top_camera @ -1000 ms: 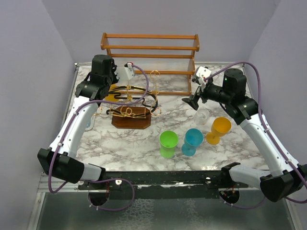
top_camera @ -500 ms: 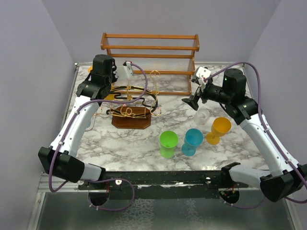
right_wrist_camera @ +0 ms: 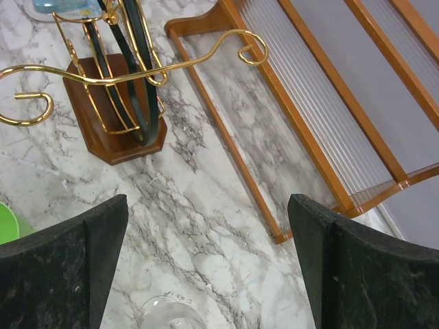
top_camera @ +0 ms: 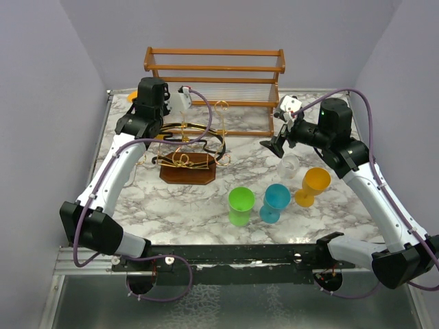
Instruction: Place the wine glass upside down on the wine glass rack
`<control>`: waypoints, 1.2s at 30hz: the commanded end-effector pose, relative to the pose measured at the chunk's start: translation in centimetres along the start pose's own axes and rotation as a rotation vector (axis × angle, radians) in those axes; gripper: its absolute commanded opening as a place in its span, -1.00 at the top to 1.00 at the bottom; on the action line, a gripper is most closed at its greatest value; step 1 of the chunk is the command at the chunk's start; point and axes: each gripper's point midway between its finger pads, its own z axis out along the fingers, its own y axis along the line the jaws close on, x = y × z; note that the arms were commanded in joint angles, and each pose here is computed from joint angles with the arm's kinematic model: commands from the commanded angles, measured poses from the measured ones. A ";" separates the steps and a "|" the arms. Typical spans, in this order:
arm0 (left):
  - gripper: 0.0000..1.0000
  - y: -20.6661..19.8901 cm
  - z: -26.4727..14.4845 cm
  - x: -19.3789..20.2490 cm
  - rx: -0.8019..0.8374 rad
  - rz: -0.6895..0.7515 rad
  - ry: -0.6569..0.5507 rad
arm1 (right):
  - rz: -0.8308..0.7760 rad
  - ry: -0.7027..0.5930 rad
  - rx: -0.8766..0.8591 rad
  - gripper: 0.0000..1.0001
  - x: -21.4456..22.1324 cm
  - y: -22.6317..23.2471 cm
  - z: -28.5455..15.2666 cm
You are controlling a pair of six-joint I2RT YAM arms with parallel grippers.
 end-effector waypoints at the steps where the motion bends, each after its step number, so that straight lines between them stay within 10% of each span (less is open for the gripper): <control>1: 1.00 0.9 0.6 0.0 -0.055 -0.003 0.026 | -0.018 -0.023 -0.016 -0.99 -0.4 0.3 0.0; 36: 0.88 -1.5 1.6 -3.1 -0.007 0.005 -0.105 | -0.021 -0.019 -0.015 -0.99 -0.2 0.3 0.1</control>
